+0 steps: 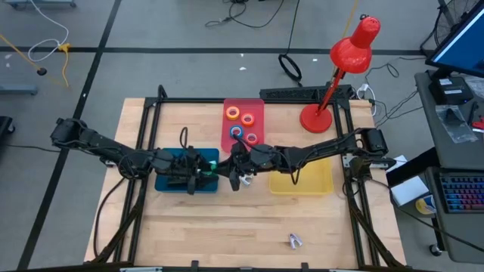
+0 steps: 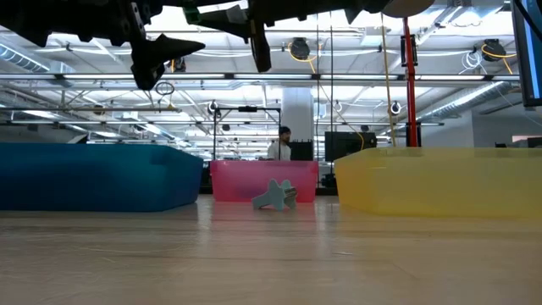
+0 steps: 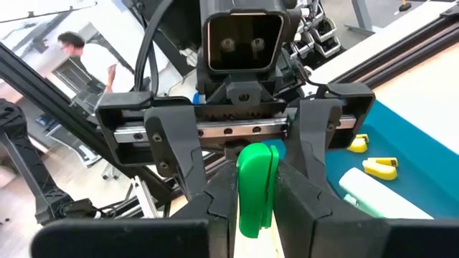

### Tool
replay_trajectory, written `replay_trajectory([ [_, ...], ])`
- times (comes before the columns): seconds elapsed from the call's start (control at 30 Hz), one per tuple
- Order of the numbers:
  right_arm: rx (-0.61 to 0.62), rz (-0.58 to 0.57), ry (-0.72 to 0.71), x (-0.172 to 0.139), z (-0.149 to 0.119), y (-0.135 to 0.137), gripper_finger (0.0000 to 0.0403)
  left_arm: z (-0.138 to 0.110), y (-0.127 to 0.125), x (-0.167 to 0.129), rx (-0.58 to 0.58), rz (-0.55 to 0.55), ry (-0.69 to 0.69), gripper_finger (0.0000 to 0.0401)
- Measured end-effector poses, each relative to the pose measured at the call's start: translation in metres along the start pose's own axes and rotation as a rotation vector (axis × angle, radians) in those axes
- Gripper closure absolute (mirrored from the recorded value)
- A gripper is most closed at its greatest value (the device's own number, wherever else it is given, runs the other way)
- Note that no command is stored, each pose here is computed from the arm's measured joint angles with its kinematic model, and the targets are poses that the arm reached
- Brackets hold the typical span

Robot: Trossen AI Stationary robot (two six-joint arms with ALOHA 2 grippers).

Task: Pick and place Stapler, Stapler remover, tape
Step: Put the green stapler into the blue bin

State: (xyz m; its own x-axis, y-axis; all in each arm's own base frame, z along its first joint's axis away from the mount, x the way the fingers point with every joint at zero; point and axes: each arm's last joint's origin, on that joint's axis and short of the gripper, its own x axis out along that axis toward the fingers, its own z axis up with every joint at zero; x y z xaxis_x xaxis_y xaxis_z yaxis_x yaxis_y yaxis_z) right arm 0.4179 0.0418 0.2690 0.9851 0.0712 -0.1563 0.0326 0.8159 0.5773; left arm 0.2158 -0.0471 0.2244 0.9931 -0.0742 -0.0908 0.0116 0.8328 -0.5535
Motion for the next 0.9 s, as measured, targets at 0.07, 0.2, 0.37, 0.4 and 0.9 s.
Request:
replay_trajectory([
  [0.07,0.0,0.005,-0.005,0.0,0.001,0.0,0.0349,0.001,0.0,0.0,0.0,0.003,-0.009,0.0151],
  [0.2,0.0,0.006,-0.004,0.0,0.0,0.0,0.0349,0.002,0.001,0.0,-0.003,0.01,-0.02,0.0166],
  [0.37,0.0,0.007,-0.006,0.0,0.001,0.001,0.0349,0.005,0.003,0.001,-0.006,-0.012,-0.027,0.021],
  [0.4,0.0,0.008,-0.007,0.0,0.001,0.001,0.0349,0.006,0.003,0.001,-0.007,-0.018,-0.029,0.0218],
  [0.9,-0.01,0.007,-0.001,-0.001,0.001,0.001,0.0342,0.011,0.006,0.001,0.001,-0.077,-0.018,0.0353],
])
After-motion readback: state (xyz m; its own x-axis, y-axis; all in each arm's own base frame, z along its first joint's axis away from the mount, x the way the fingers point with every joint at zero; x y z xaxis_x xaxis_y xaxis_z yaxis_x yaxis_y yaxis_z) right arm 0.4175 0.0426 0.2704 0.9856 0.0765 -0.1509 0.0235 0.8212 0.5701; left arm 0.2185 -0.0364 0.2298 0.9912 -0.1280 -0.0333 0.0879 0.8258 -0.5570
